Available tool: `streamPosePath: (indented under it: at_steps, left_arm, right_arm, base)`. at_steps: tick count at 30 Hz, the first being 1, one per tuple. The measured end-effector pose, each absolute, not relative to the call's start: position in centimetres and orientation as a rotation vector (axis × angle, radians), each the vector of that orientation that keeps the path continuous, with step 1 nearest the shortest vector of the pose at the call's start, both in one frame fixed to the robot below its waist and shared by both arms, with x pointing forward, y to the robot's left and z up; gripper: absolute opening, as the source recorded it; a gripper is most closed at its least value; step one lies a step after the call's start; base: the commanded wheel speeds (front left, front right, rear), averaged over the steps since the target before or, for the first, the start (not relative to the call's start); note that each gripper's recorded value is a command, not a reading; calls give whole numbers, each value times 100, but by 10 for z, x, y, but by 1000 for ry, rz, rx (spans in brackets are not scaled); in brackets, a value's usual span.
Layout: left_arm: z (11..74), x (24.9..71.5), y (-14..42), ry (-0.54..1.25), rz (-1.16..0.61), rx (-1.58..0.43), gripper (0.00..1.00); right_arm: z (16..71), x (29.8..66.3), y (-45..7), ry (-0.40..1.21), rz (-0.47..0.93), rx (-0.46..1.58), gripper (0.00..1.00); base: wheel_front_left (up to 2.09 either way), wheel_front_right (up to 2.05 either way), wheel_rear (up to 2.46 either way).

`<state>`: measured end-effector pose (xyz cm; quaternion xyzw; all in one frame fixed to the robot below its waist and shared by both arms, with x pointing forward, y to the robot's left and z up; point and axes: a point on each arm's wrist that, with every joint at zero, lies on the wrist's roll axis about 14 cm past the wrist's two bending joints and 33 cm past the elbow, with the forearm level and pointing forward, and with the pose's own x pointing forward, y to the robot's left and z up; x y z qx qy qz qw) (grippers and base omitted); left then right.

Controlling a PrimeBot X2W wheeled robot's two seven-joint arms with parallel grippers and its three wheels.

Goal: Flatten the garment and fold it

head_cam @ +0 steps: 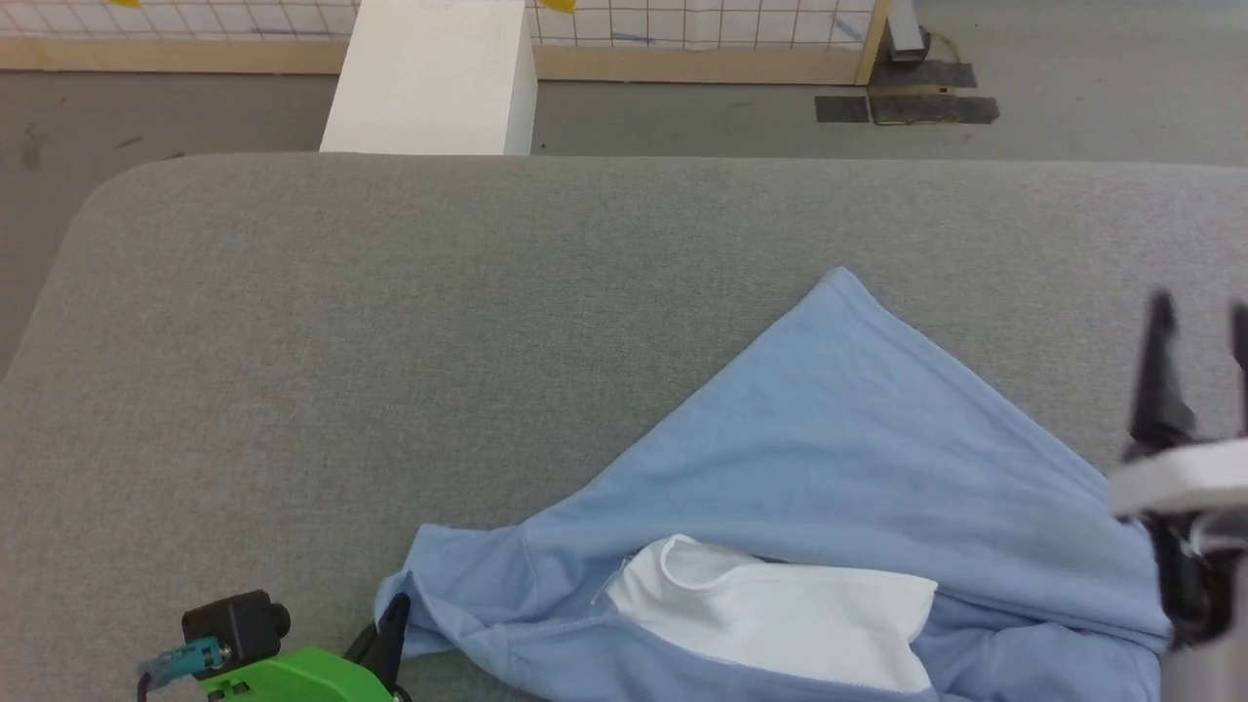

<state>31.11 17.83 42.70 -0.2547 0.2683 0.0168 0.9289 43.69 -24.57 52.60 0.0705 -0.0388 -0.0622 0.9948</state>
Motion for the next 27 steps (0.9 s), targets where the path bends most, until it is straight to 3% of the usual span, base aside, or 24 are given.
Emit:
streamPosePath:
  at_steps: [3, 7, 16, 27]
  left_arm:
    - [427, 312, 179, 551, 36, -523, 0]
    - [428, 315, 181, 543, 43, -524, 0]
    - [427, 320, 184, 522, 70, -547, 0]
    - [412, 315, 191, 543, 139, -573, 0]
  right_arm:
    - [540, 461, -206, -143, 9, 122, 100]
    - [528, 489, -166, -72, 139, 87, 100]
    - [460, 541, -113, 344, 300, -42, 100]
    - [380, 546, -90, 833, 350, -165, 100]
  base:
    - [0, 0, 0]
    - [0, 0, 0]
    - [0, 0, 0]
    - [0, 0, 0]
